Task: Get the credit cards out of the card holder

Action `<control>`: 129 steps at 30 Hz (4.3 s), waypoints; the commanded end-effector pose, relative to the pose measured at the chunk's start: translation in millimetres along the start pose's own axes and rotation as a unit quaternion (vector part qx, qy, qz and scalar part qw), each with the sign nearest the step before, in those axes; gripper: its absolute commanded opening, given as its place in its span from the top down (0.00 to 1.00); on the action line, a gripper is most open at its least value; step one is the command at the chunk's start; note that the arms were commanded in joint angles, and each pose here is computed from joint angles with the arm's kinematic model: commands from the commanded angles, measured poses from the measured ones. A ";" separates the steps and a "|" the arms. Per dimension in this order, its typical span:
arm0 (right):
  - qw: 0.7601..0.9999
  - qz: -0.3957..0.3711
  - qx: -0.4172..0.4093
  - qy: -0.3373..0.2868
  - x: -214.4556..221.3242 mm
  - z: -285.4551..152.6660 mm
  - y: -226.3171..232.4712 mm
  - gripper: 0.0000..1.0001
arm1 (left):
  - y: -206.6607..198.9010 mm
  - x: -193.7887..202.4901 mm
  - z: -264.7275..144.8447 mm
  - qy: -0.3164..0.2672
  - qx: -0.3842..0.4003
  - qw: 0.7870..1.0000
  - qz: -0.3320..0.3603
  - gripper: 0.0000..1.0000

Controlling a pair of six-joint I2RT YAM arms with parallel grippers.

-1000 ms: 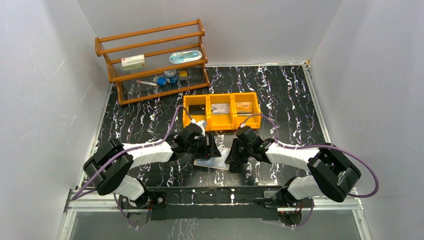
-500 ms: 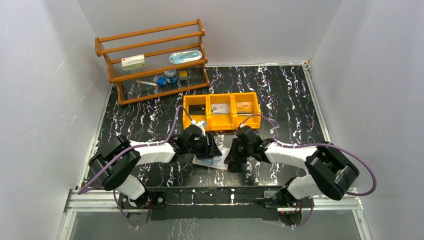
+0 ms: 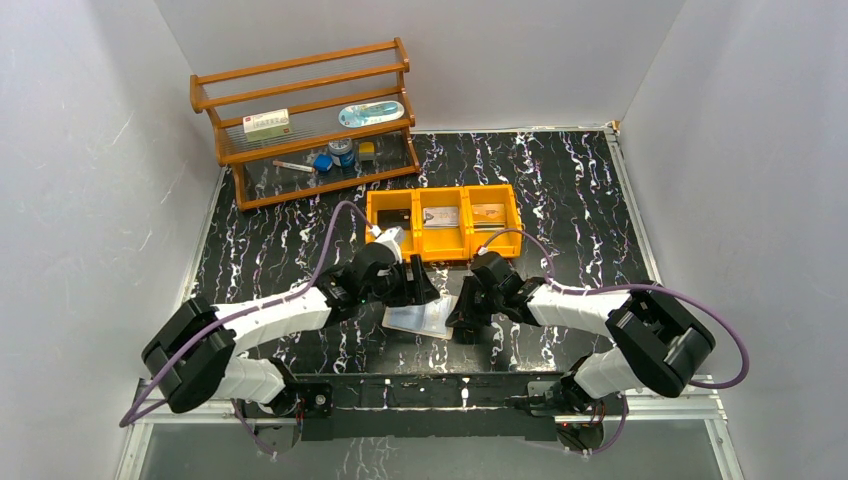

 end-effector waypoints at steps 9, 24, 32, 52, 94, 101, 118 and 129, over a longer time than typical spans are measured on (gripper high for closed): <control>0.996 0.008 0.083 0.028 20.6 7.9 -32.0 0.89 | 3.9 14.9 25.7 0.056 0.017 0.998 -0.007 0.36; 0.996 0.012 0.084 0.032 21.5 10.9 -34.4 0.89 | 21.8 30.6 33.3 0.080 0.024 0.996 -0.028 0.46; 0.996 0.014 0.087 0.030 20.5 9.7 -35.1 0.89 | 11.1 12.5 12.7 0.023 0.013 1.000 -0.011 0.41; 0.996 0.016 0.083 0.032 19.5 10.3 -34.1 0.89 | 3.5 11.6 34.1 0.036 0.034 0.999 -0.009 0.36; 0.999 0.022 0.042 0.024 1.0 12.3 -21.7 0.76 | 23.6 47.3 23.1 0.106 0.122 0.987 -0.024 1.00; 0.999 0.019 0.038 0.018 -4.9 14.8 -19.1 0.91 | 22.9 46.0 16.7 0.097 0.122 0.987 -0.023 1.00; 0.999 0.029 0.040 0.016 0.2 9.1 -31.9 1.00 | 31.2 38.8 7.7 0.060 0.084 0.995 -0.015 1.00; 0.999 0.026 0.012 0.024 -1.7 12.7 -26.2 1.00 | 25.7 44.0 15.5 0.091 0.106 0.990 -0.026 1.00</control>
Point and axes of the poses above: each gripper's point midway between its finger pads, its own z axis out along the fingers, its own y axis along the line the jaws close on, x = y × z, the point moved 6 cm from there along -z, back along the fingers, and after that the axes turned 14 degrees about -z, right-handed, at the moved point
